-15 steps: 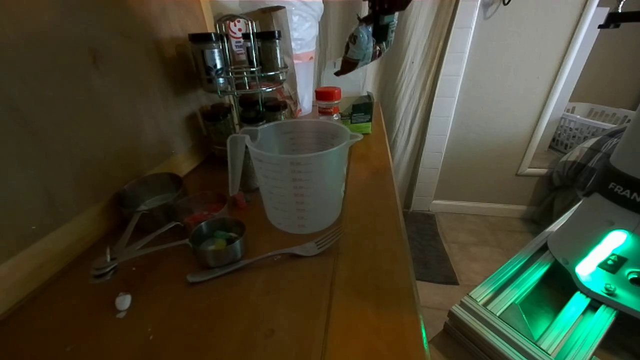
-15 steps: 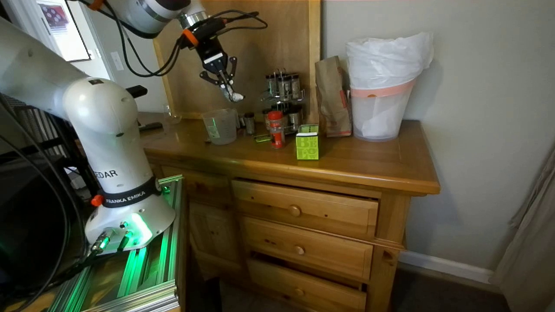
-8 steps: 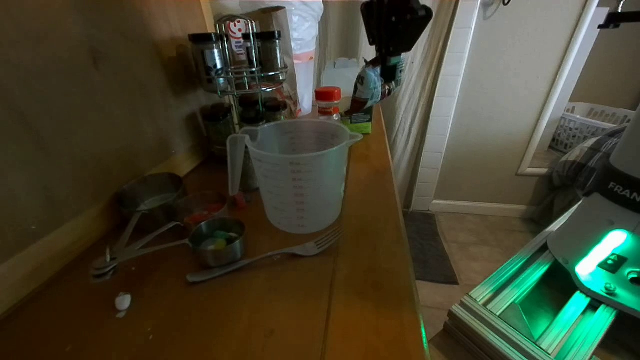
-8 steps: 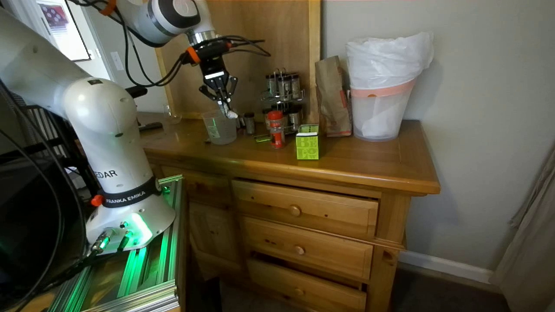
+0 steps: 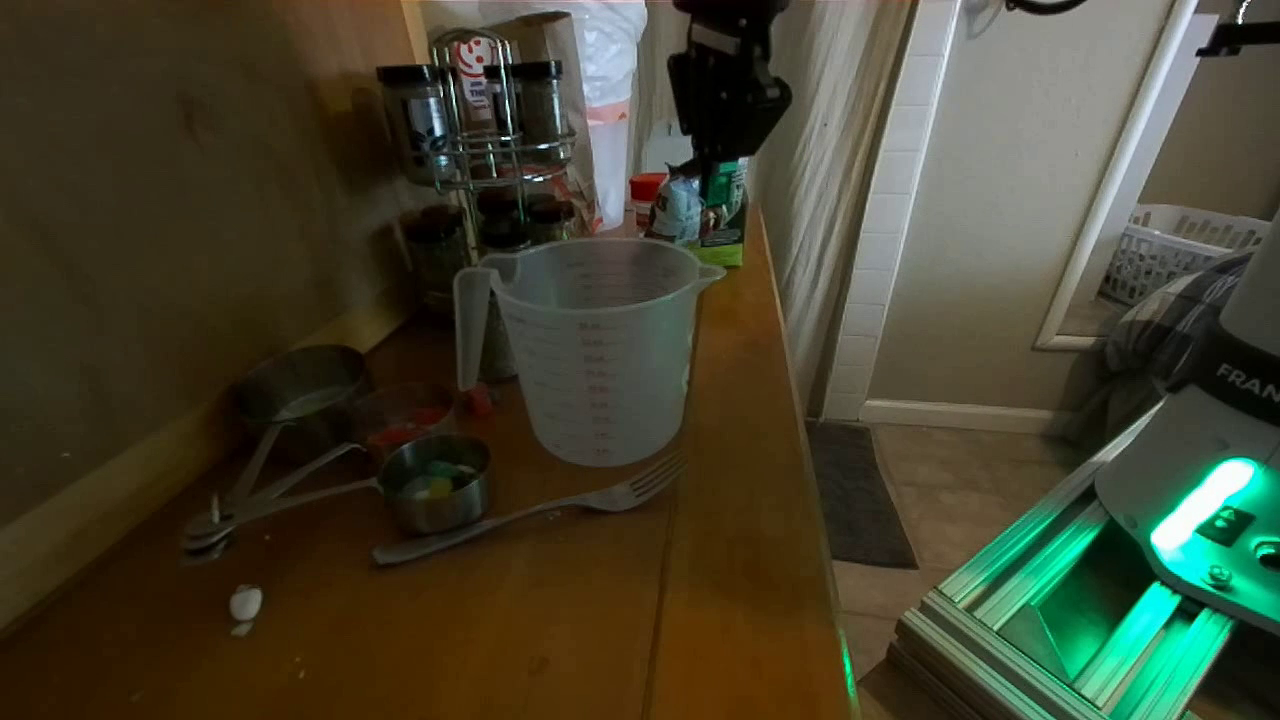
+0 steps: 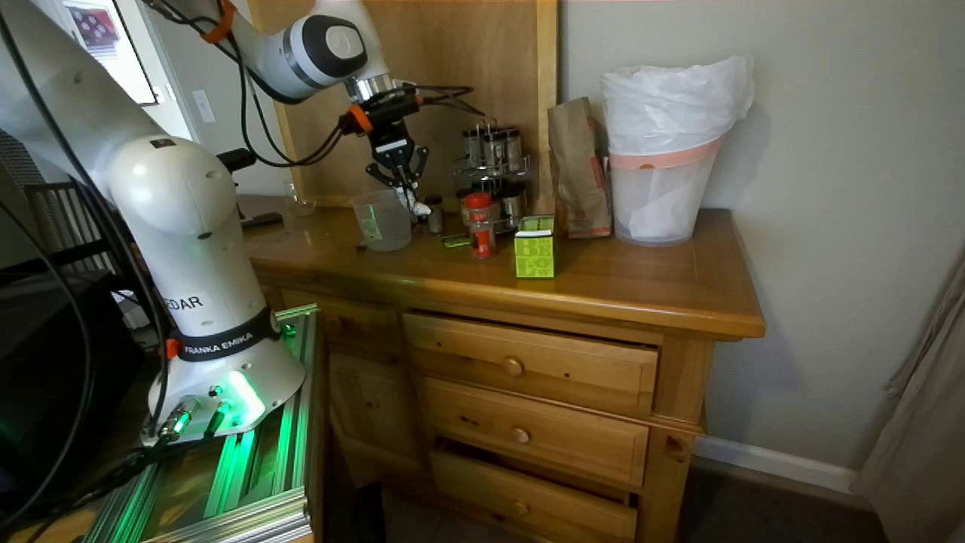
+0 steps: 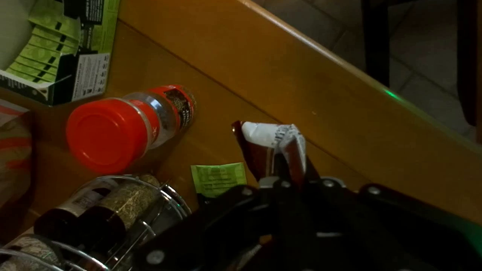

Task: Remove the object from the jar and place it on the table

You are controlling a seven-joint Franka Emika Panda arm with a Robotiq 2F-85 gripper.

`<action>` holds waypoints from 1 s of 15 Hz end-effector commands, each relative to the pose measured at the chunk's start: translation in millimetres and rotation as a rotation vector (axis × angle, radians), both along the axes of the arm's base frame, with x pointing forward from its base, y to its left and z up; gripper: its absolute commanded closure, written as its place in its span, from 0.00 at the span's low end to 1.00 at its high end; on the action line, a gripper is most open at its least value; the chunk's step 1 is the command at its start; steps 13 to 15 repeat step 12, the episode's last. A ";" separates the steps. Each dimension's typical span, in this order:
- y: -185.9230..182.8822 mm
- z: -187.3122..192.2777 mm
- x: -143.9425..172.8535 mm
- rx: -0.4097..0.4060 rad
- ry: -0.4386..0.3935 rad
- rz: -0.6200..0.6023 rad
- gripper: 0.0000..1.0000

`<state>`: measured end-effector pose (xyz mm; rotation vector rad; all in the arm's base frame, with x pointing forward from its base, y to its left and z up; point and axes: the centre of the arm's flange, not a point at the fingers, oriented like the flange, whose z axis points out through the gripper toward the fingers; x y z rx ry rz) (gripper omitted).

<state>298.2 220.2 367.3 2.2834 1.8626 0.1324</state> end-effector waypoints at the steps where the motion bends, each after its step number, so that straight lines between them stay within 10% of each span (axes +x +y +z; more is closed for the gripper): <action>1: -2.2 -16.3 4.3 0.016 -0.010 0.035 0.61; 10: 13.7 60.2 -39.4 -0.105 -0.089 0.072 0.02; 15: 13.6 32.7 -18.4 -0.115 -0.081 0.035 0.11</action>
